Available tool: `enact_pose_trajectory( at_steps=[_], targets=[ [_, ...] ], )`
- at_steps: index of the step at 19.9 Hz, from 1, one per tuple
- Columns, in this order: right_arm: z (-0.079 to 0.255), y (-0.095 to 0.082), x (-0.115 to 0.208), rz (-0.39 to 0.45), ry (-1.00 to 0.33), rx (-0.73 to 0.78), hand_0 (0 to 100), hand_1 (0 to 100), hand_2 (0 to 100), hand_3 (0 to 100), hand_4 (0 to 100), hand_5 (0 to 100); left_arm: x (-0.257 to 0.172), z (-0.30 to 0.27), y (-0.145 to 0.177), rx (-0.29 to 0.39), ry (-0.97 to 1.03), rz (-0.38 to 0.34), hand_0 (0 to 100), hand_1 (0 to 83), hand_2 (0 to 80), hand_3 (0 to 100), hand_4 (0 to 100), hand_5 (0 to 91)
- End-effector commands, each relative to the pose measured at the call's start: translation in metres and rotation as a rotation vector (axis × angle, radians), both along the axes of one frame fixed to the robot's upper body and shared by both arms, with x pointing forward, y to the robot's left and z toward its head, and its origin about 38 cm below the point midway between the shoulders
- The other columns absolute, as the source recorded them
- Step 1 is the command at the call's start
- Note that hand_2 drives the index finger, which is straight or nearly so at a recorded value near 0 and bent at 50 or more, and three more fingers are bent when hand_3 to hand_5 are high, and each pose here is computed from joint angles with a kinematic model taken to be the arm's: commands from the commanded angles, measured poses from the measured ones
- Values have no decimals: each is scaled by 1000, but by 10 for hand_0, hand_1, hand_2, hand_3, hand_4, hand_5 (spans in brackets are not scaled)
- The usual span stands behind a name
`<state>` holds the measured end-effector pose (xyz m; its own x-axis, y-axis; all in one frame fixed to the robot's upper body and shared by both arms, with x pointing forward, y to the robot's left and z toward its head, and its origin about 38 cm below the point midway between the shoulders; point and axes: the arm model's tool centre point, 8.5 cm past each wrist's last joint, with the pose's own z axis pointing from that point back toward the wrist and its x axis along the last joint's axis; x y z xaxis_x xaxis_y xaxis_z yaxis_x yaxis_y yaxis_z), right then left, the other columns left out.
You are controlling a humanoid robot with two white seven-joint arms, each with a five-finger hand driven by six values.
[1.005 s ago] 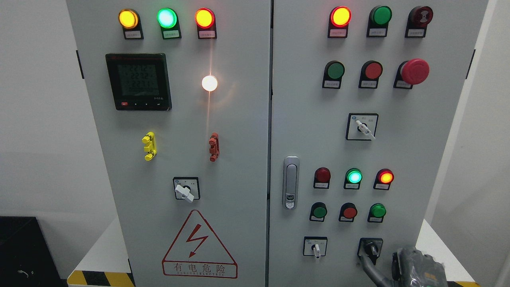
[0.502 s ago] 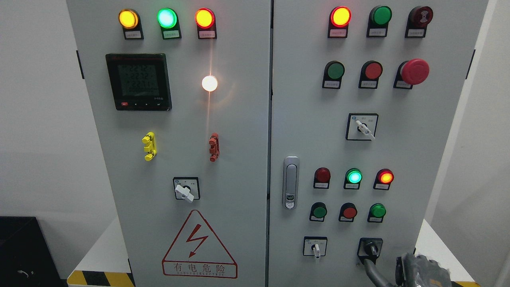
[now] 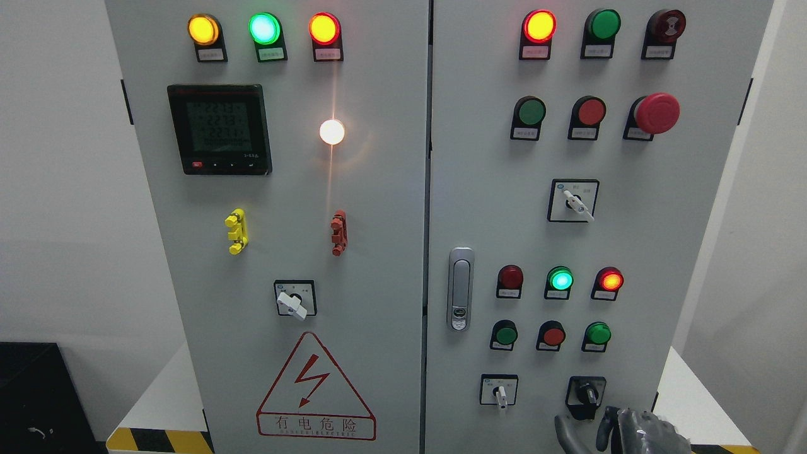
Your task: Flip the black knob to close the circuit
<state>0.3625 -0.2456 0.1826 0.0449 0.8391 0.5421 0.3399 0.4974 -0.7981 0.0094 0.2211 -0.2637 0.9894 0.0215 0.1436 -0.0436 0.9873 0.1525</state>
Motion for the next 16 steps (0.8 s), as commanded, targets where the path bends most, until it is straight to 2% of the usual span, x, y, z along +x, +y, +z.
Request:
enact_pose_trajectory(
  at_steps=[1,4,7,11,13,14,16],
  targets=[
    [-2,32,-28,149,-59,248,0,10,592,820,734,609,0,0,0,4,0,1,120,556,0,0,0,0],
    [-13,34,-50,170,-66,408,0,18,468,654,623,521,0,0,0,5,-1,0,120,556,0,0,0,0],
    [-23,34,-70,195,-63,605,0,0,384,559,535,429,0,0,0,4,0,1,120,556,0,0,0,0],
    [-29,26,-78,196,-100,747,0,0,328,502,461,345,0,0,0,5,0,1,120,556,0,0,0,0],
    [-31,29,-85,245,-137,828,0,0,295,479,426,305,0,0,0,5,0,0,120,556,0,0,0,0],
    [-32,29,-88,264,-151,875,0,0,277,457,376,272,0,0,0,5,0,0,120,556,0,0,0,0],
    [-36,29,-93,274,-154,933,0,0,255,429,323,199,0,0,0,3,-1,1,120,556,0,0,0,0]
  ],
)
